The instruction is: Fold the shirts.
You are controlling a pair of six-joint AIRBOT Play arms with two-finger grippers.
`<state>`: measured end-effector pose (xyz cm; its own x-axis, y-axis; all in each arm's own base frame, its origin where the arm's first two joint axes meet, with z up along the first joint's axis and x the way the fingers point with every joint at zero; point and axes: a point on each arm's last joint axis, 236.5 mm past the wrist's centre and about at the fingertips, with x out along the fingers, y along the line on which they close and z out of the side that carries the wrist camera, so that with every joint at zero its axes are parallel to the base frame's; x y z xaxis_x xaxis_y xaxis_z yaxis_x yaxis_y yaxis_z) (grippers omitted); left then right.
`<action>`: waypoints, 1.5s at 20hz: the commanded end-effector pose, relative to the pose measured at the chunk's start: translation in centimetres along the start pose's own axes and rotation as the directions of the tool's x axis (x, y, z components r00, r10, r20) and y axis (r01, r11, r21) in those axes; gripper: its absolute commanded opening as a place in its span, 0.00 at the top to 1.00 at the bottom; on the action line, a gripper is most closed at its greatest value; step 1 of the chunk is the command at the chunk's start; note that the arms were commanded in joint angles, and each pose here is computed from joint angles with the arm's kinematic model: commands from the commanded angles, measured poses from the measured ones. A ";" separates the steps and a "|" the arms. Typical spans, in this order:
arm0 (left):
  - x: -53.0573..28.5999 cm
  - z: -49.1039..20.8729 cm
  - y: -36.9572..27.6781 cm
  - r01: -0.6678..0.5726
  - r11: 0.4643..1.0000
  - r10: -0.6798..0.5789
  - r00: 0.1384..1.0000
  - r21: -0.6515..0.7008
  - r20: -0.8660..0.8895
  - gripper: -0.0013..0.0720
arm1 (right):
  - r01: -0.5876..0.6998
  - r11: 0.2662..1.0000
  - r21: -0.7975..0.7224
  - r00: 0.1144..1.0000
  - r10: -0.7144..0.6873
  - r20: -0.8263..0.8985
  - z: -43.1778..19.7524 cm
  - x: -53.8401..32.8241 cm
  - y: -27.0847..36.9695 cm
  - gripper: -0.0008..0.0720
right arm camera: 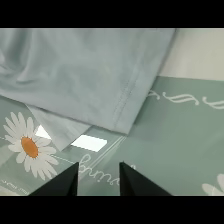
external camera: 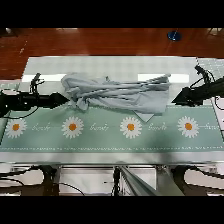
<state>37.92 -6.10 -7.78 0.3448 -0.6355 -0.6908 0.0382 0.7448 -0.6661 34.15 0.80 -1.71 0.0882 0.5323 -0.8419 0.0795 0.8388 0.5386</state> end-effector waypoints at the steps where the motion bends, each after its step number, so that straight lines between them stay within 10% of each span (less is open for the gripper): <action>1: 0.8 -0.9 0.1 0.057 0.998 -0.058 0.998 -0.028 -0.034 0.34 | -0.008 1.000 -0.001 1.000 0.008 -0.008 -0.2 0.0 0.2 0.49; 8: 3.7 0.0 -1.9 0.046 0.999 -0.045 0.995 0.019 -0.086 0.41 | -0.021 1.000 0.009 0.999 0.021 -0.027 -0.7 0.0 0.5 0.49; 11: 4.5 0.6 -2.3 -0.002 0.999 0.008 0.992 0.049 -0.128 0.93 | -0.041 0.999 0.018 0.999 0.041 -0.029 -0.8 -0.1 1.0 0.49; 30: 3.4 0.3 -3.7 0.041 0.997 -0.027 0.981 0.070 -0.190 0.93 | -0.158 0.963 0.217 0.985 0.170 -0.034 -6.1 11.5 3.0 0.31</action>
<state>39.37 -10.93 -7.56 0.1646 -0.6802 -0.7143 0.1133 0.7324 -0.6714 28.18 8.87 -8.46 0.0153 0.7087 -0.7054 0.2750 0.6753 0.6844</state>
